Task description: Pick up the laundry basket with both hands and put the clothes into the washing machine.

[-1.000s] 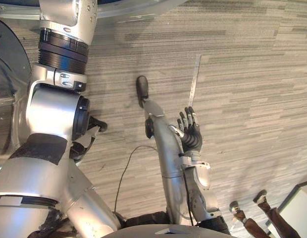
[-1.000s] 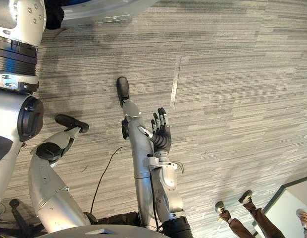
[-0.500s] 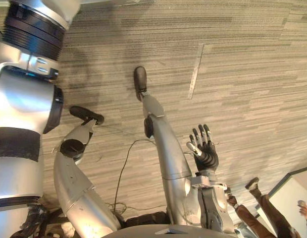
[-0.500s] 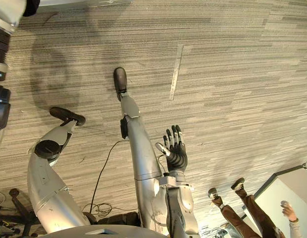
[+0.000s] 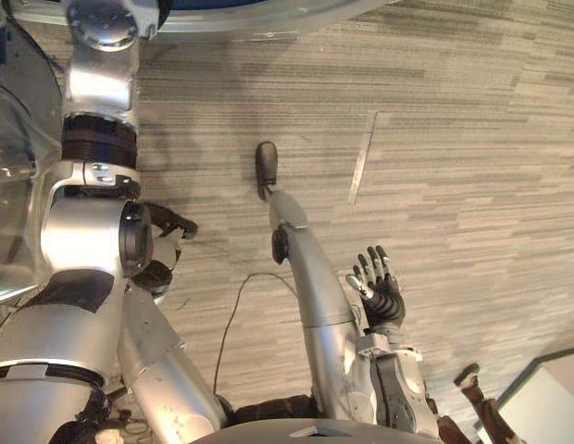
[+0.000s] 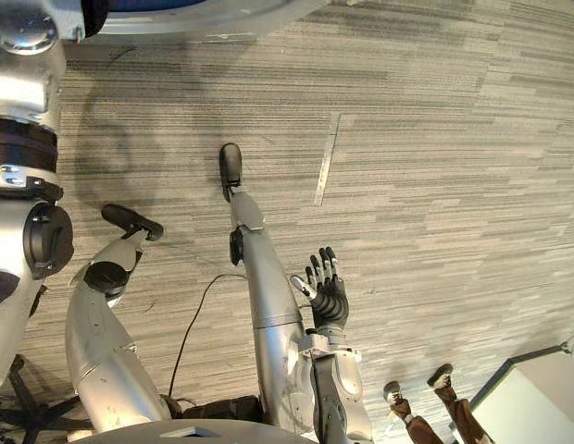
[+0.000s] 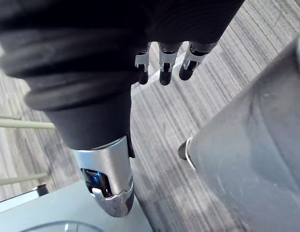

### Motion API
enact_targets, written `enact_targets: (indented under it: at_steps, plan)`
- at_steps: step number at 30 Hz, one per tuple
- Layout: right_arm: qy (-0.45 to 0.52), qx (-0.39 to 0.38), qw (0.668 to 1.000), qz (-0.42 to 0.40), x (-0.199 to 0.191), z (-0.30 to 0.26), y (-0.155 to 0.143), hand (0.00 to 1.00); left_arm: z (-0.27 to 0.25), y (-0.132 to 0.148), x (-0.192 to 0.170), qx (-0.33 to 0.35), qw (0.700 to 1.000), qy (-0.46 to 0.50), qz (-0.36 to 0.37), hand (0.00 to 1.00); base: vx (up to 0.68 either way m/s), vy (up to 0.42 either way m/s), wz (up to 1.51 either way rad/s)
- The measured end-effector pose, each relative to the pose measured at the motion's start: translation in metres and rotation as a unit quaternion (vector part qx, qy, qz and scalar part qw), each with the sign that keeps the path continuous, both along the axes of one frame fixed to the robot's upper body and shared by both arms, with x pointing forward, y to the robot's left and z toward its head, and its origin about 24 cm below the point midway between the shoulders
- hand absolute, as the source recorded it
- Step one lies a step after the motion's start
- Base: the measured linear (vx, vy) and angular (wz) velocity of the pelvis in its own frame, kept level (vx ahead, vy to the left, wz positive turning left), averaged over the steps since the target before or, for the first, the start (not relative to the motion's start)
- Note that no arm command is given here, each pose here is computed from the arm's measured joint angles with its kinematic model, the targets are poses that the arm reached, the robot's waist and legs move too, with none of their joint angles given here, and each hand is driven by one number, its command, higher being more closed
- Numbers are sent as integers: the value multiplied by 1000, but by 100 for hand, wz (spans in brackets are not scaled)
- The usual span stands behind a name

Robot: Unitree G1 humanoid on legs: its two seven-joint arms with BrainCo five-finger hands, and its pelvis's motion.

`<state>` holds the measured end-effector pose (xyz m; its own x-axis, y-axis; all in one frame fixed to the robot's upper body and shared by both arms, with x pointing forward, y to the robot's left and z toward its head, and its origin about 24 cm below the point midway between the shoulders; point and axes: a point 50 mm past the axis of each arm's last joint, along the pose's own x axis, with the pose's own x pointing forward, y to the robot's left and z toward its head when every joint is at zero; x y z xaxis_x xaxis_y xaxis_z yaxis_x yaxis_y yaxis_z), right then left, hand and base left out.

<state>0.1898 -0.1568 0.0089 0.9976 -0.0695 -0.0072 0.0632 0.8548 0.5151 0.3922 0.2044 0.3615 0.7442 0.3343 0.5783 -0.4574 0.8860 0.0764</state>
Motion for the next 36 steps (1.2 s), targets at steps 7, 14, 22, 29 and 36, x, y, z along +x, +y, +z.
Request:
enact_targets:
  at_steps: [7, 14, 22, 29, 36]
  plan:
    - [16, -34, 999, 20, 0, -3, 4, 0, -26, 8, -2, -63, 998, -2, -25, 0, 9, 17, 9]
    - [13, -35, 999, 12, -7, -4, 4, 0, -64, -10, -53, -11, 993, -117, -21, 0, -2, 6, 12]
    - [13, -60, 998, -13, -3, -3, -6, 0, -167, -37, -91, -38, 997, -56, -39, 0, -3, -8, 10]
    - [67, -75, 995, -13, 26, -21, -9, 0, -325, -107, -120, -21, 942, 264, -207, 0, 19, 3, 14]
    - [221, -124, 966, -54, 0, -76, -35, 0, -406, -114, -174, -73, 877, 424, -214, 0, 79, -9, 43]
